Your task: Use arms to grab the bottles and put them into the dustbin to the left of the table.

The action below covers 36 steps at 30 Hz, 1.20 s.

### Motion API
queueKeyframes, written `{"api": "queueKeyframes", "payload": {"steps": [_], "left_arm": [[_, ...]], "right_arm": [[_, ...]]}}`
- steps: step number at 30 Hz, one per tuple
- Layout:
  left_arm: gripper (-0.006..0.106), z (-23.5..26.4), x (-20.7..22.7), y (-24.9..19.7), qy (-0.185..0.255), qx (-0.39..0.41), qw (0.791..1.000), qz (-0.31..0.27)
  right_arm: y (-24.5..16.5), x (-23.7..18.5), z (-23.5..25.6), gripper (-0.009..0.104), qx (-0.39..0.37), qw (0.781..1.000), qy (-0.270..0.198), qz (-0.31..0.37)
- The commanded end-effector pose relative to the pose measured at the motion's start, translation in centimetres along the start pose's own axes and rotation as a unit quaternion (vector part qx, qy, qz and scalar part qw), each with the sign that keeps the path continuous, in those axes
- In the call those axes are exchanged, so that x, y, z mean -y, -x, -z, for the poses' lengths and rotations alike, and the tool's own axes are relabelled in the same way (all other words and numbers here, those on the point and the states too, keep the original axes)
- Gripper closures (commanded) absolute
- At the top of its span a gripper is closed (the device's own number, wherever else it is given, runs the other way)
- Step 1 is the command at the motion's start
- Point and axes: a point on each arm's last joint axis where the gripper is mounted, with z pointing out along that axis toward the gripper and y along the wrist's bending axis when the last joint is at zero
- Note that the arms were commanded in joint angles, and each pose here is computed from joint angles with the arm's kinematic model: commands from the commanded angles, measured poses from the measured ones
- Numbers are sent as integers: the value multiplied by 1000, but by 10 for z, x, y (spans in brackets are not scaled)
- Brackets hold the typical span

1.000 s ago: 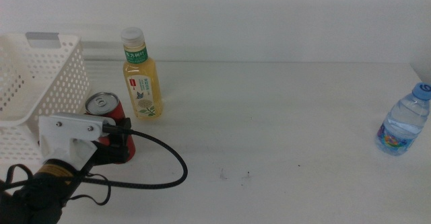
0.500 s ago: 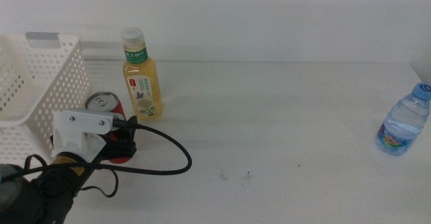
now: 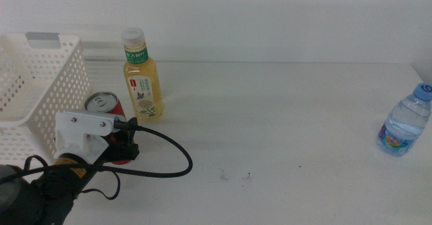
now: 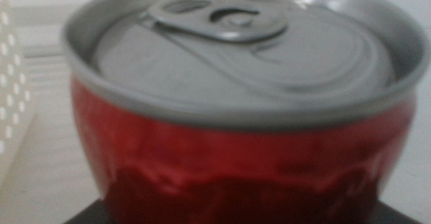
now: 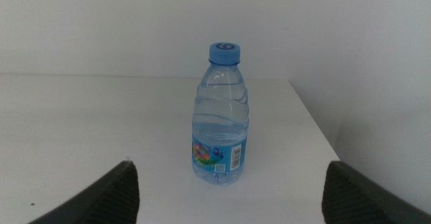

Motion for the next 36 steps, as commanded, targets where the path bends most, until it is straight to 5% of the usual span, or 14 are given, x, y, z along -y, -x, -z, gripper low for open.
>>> {"api": "queueKeyframes", "payload": {"steps": [1,11,17,27,36], "left_arm": [[84,3,3,10,-15,22,1000,5],[79,42,12,75,-16,-4,999,-35],[77,60,14,132,9,-48,999,-22],[77,69,0,210,110,-134,984,-32],[77,58,-21,252,109,-195,974,-44]], "right_arm": [[0,1,0,4,5,1000,-5,5],[0,1,0,4,5,1000,-5,5],[0,1,0,4,5,1000,-5,5],[0,1,0,4,5,1000,-5,5],[0,1,0,4,5,1000,-5,5]]}}
